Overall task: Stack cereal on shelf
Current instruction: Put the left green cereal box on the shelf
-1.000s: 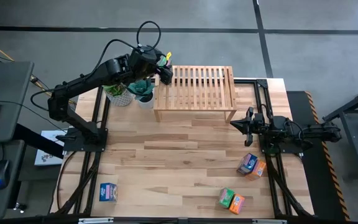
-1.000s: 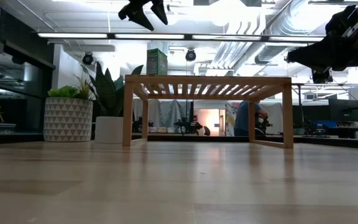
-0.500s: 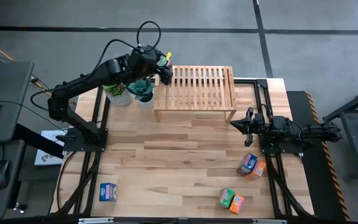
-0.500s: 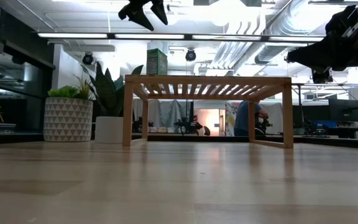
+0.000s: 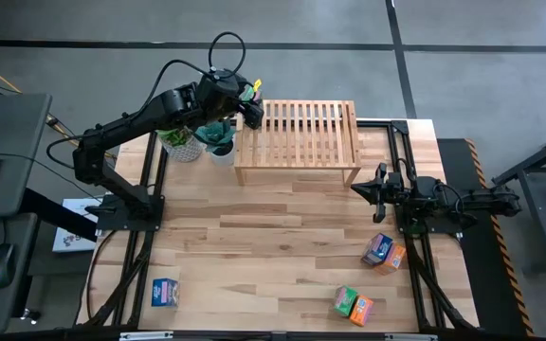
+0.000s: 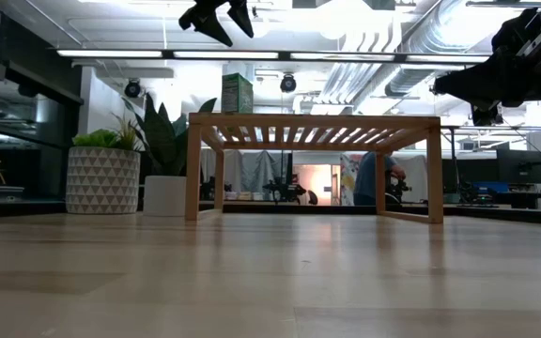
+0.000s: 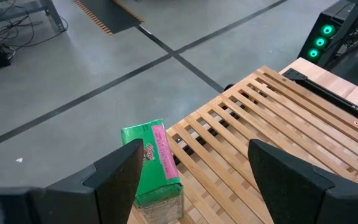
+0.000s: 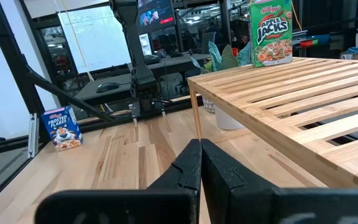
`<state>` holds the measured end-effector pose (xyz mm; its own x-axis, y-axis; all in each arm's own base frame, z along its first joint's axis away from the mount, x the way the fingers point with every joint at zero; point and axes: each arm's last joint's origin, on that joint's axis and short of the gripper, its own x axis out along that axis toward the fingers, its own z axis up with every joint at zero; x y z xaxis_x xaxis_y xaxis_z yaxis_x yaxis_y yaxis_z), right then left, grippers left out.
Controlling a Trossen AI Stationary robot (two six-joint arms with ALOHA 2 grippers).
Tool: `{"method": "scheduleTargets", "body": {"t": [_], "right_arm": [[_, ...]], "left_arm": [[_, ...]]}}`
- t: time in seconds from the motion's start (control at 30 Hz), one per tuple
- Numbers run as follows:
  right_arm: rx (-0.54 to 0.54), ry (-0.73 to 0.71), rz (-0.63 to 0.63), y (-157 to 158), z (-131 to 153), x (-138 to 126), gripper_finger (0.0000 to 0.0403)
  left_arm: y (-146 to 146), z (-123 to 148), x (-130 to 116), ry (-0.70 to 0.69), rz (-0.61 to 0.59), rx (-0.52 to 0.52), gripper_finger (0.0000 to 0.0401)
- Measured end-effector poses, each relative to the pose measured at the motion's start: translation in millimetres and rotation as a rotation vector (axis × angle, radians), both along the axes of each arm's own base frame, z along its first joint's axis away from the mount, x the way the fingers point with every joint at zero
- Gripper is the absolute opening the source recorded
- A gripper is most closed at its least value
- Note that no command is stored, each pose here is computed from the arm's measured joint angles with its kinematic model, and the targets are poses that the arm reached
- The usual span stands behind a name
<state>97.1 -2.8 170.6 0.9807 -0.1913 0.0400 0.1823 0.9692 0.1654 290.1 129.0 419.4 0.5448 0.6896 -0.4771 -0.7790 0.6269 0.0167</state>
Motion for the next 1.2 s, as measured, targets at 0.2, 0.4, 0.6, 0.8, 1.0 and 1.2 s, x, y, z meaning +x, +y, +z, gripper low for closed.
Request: {"method": "scheduleTargets", "body": {"t": [0.2, 0.4, 0.6, 0.8, 1.0, 1.2], "right_arm": [[0.000, 0.000, 0.000, 0.0, 0.1, 0.0, 0.0000], [0.000, 0.000, 0.000, 0.0, 0.0, 0.0, 0.0000], [0.000, -0.001, 0.000, 0.0, 0.2, 0.0, 0.0000], [0.000, 0.000, 0.000, 0.0, 0.1, 0.0, 0.0000], [0.000, 0.000, 0.000, 0.0, 0.0, 0.0, 0.0000], [0.000, 0.000, 0.000, 0.0, 0.0, 0.0, 0.0000]], "left_arm": [[0.0, 0.0, 0.0, 0.001, -0.001, 0.001, 0.0280], [0.0, -0.1, 0.0, 0.007, -0.004, 0.005, 0.0280], [0.0, -0.1, 0.0, 0.012, -0.008, 0.009, 0.0280], [0.1, -0.1, 0.0, 0.014, -0.007, 0.011, 0.0280], [0.3, 0.0, -0.4, 0.018, 0.013, 0.022, 0.0280], [-1.5, -6.0, 1.4, 0.039, 0.035, 0.037, 0.0280]]}}
